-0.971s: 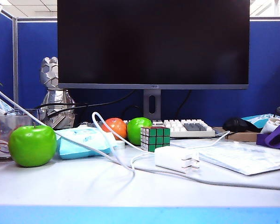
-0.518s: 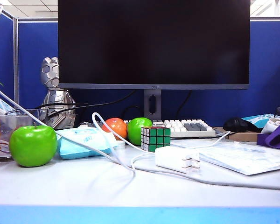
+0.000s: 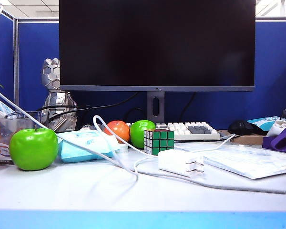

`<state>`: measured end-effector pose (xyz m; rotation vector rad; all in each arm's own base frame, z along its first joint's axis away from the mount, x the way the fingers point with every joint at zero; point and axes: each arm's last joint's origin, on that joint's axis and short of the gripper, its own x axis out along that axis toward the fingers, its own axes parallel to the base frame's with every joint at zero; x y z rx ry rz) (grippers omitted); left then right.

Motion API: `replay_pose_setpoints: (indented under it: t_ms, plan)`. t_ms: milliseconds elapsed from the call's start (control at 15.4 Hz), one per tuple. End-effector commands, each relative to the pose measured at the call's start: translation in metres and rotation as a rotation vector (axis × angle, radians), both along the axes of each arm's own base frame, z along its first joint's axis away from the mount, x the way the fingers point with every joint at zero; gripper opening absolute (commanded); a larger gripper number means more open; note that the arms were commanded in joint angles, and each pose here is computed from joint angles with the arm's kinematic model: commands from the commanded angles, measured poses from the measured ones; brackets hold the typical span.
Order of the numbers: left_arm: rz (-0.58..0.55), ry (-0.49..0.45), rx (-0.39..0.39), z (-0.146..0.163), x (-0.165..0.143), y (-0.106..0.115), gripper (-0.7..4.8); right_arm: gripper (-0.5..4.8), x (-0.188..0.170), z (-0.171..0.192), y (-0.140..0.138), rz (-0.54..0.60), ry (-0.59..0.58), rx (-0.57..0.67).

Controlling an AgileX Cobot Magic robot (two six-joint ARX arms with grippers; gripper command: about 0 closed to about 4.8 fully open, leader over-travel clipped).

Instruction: Pick up the Type-C charging cable and the charging base, insert one end of the Type-C charger into the corresponding slot on the base, and finally place the plugged-in charger back on the table.

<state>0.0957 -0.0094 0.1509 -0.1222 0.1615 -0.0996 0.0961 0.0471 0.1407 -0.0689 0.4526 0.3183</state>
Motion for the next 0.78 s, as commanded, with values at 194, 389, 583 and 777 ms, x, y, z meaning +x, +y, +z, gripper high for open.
replay_pose_setpoints:
  t_ms: [194, 389, 583, 777]
  plan:
    - [-0.005, 0.009, -0.003, -0.001, 0.0, 0.0, -0.05, -0.01, 0.001, 0.002, -0.027, -0.386, -0.193, -0.052]
    - [-0.005, 0.009, -0.003, -0.001, 0.0, 0.0, -0.05, -0.01, -0.001, 0.011, -0.036, -0.374, -0.339, -0.111]
    - [-0.006, 0.009, -0.003, -0.001, 0.0, 0.0, -0.05, -0.01, 0.0, 0.009, -0.041, -0.336, -0.319, -0.053]
    - [-0.006, 0.009, -0.003, -0.001, 0.0, 0.0, -0.05, -0.01, 0.0, 0.008, -0.044, -0.34, -0.306, -0.023]
